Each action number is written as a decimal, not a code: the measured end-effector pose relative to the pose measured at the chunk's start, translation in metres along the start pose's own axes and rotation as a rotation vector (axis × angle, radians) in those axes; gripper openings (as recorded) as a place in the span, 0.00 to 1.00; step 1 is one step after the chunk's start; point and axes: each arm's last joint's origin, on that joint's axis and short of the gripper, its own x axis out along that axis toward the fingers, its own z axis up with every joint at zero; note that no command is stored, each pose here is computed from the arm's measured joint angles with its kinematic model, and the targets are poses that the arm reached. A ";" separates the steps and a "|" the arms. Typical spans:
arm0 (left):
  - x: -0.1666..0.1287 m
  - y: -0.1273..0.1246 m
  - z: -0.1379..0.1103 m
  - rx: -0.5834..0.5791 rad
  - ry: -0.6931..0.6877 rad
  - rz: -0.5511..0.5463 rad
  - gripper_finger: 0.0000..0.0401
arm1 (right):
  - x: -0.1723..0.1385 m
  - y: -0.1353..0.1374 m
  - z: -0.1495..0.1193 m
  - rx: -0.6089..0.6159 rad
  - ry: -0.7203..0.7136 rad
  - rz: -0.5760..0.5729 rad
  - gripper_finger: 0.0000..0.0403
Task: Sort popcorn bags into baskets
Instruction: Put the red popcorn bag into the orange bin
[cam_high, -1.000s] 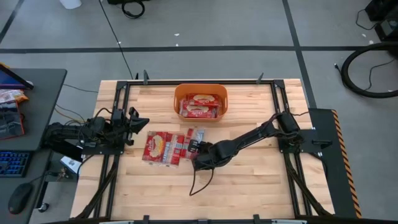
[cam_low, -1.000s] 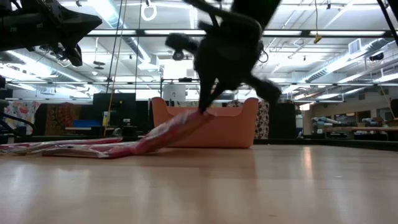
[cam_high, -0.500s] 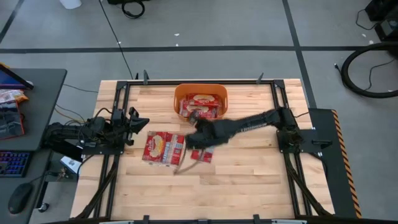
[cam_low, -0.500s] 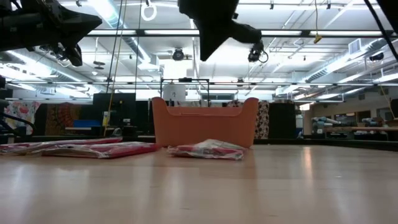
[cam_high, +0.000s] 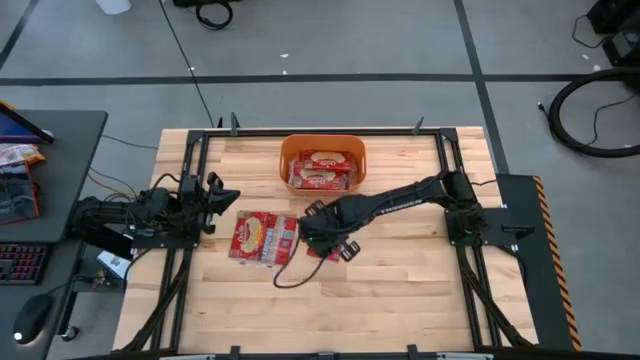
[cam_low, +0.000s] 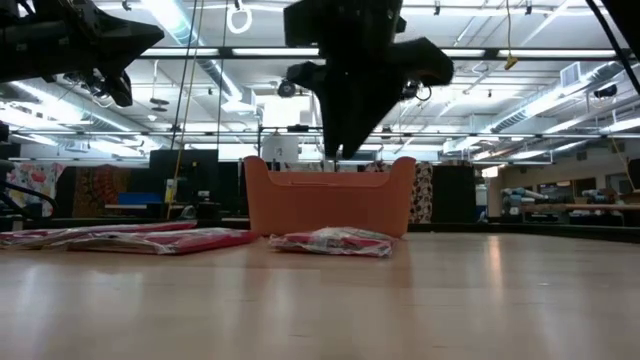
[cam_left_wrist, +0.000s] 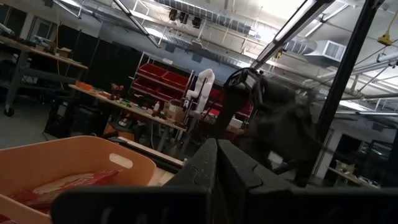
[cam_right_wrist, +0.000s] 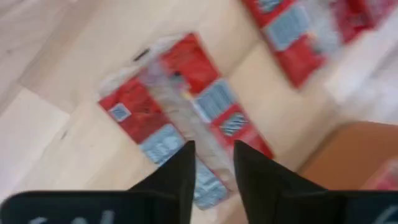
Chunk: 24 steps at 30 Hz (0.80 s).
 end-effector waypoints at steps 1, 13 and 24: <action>0.000 0.000 0.000 0.000 0.001 0.000 0.04 | 0.004 0.003 0.000 -0.004 0.006 -0.005 0.31; 0.000 0.000 0.000 0.001 -0.001 0.000 0.04 | 0.018 -0.004 0.011 0.013 -0.125 -0.018 0.47; 0.000 0.000 0.000 -0.004 0.001 0.000 0.04 | 0.073 0.001 0.002 -0.171 0.067 0.115 0.43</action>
